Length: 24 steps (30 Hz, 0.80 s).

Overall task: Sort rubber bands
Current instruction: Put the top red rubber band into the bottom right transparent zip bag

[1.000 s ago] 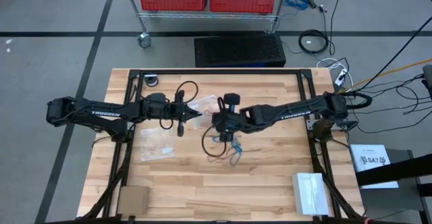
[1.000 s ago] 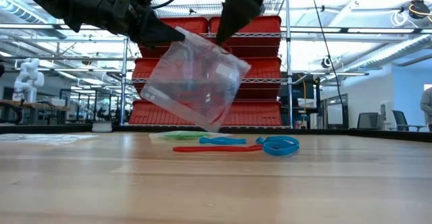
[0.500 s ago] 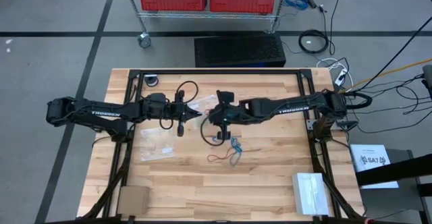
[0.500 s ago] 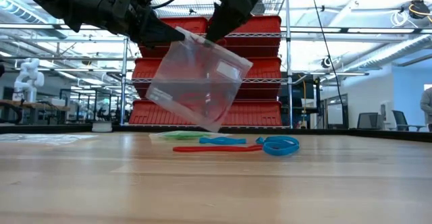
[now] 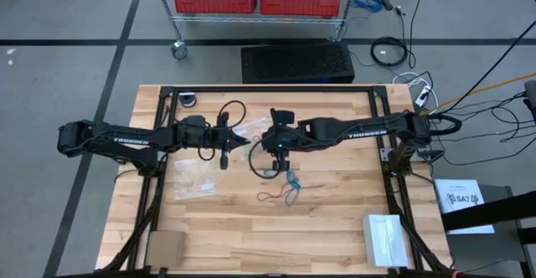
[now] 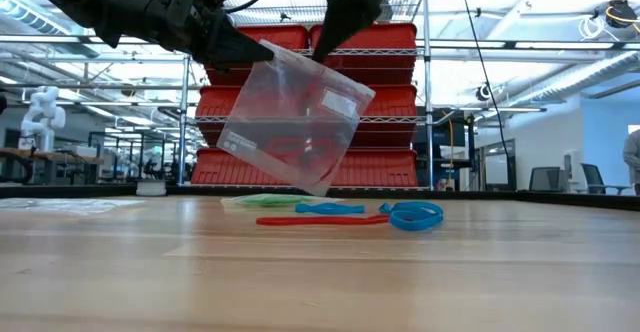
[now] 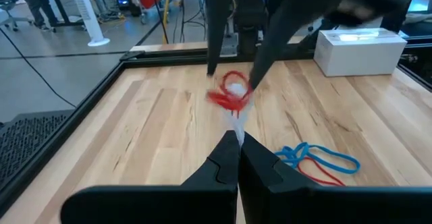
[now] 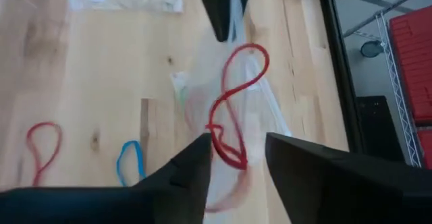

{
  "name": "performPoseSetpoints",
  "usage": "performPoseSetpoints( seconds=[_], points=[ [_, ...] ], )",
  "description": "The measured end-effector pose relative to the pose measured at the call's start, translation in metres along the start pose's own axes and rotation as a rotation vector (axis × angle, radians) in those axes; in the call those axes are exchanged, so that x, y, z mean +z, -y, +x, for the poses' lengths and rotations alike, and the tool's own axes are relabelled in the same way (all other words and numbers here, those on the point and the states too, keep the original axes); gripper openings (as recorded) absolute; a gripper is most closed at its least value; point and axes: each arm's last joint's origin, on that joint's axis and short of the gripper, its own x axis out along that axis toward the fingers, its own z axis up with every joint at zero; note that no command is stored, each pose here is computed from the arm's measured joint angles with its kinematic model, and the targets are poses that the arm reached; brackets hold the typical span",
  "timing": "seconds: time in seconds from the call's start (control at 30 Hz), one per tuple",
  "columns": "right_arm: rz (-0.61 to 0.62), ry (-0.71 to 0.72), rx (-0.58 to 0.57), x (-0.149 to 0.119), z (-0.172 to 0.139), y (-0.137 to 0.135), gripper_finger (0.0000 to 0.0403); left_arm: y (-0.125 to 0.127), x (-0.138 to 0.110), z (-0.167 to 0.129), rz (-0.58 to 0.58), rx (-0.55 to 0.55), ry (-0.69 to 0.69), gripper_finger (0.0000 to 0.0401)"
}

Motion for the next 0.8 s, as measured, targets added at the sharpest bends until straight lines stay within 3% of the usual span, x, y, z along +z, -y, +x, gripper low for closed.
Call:
performPoseSetpoints(
  seconds=[0.3,0.43,0.57,0.67,0.73,0.8],
  points=[
    [-0.037,0.0,0.017,0.018,-0.038,0.004,0.0164,0.0,0.0,0.0,-0.001,0.0,0.0,0.0002],
    [-0.067,-0.113,-0.039,0.009,-0.044,0.007,0.0155,0.0,0.0,0.0,-0.001,0.0,-0.002,0.0002],
    [-0.079,-0.264,-0.109,-0.007,-0.044,0.008,0.0113,0.0,0.0,0.0,-0.001,0.0,-0.004,0.0002],
    [-0.095,-0.315,-0.124,-0.019,-0.038,0.004,0.0052,0.0,-0.001,0.0,-0.001,-0.001,-0.005,0.0002],
    [-0.085,-0.287,-0.126,-0.026,-0.035,0.003,0.0015,0.0,-0.001,0.0,-0.001,-0.001,-0.007,0.0002],
    [-0.058,-0.228,-0.126,-0.034,-0.03,0.005,0.0009,0.0,-0.001,0.0,-0.002,-0.002,-0.015,0.0002]
  ],
)
